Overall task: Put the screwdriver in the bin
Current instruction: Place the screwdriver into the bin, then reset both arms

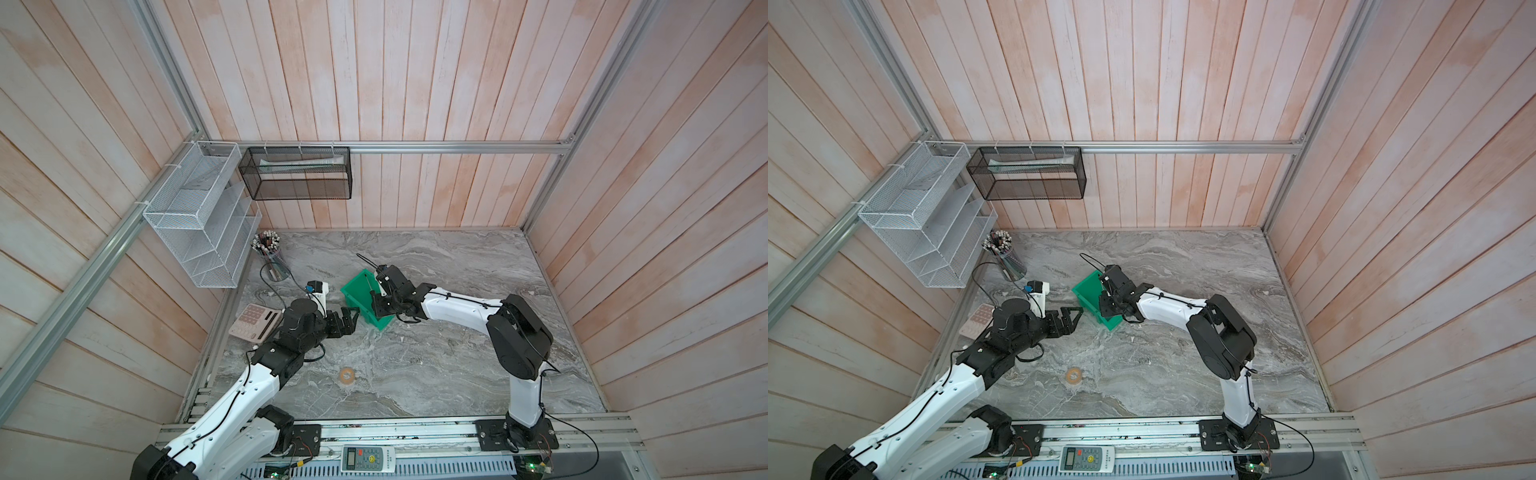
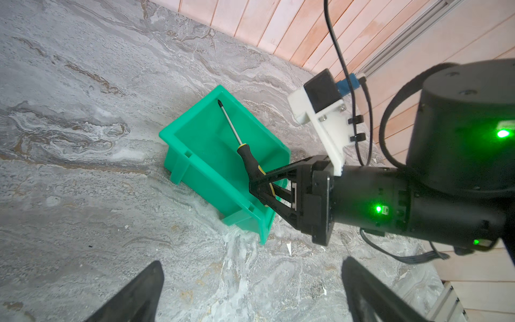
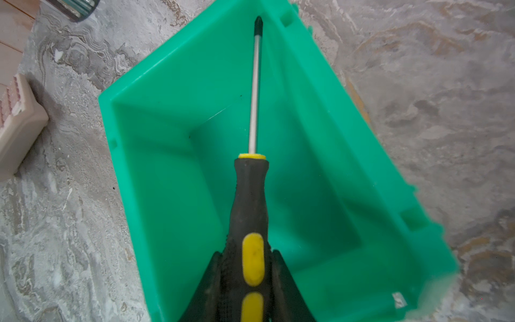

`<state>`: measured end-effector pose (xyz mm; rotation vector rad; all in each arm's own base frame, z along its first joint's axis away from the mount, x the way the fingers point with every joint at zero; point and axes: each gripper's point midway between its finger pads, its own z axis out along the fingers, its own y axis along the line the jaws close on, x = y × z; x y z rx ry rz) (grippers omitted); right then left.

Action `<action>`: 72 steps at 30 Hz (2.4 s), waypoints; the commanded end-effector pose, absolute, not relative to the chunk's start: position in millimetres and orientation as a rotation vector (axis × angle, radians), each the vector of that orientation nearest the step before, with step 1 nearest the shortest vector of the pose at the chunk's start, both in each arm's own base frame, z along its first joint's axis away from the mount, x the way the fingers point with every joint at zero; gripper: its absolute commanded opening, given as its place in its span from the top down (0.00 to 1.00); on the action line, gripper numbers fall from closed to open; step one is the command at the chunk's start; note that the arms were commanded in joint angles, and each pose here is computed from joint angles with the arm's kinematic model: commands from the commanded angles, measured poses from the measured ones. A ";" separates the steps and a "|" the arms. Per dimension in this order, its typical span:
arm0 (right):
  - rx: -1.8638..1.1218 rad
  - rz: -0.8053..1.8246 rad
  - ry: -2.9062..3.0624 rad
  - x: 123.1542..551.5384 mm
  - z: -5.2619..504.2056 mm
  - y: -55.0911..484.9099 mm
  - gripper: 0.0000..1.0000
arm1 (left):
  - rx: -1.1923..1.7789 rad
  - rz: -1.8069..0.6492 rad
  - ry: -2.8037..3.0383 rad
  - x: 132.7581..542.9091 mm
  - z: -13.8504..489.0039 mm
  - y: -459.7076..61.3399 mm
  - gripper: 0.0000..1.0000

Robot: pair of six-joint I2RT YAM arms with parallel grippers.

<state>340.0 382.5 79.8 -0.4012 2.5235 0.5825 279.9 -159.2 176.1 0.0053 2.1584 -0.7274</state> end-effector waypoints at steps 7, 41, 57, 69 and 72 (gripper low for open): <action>-0.331 0.649 2.516 346.4 72.0 392.5 0.84 | -0.003 -0.714 2.150 281.8 174.1 -156.2 0.00; -0.399 0.676 2.250 344.8 158.5 366.1 0.02 | -0.084 -0.563 2.017 317.7 208.0 -131.0 0.00; 0.421 0.168 1.948 391.7 213.6 55.9 0.02 | -0.321 -0.184 1.769 352.6 231.9 -43.1 0.00; 0.763 -0.233 1.673 322.2 169.1 -66.4 0.02 | -0.546 0.198 1.706 321.0 181.5 38.8 0.00; 0.709 -0.315 1.666 316.7 167.5 -70.2 0.02 | -0.555 0.260 1.689 315.7 169.4 47.3 0.00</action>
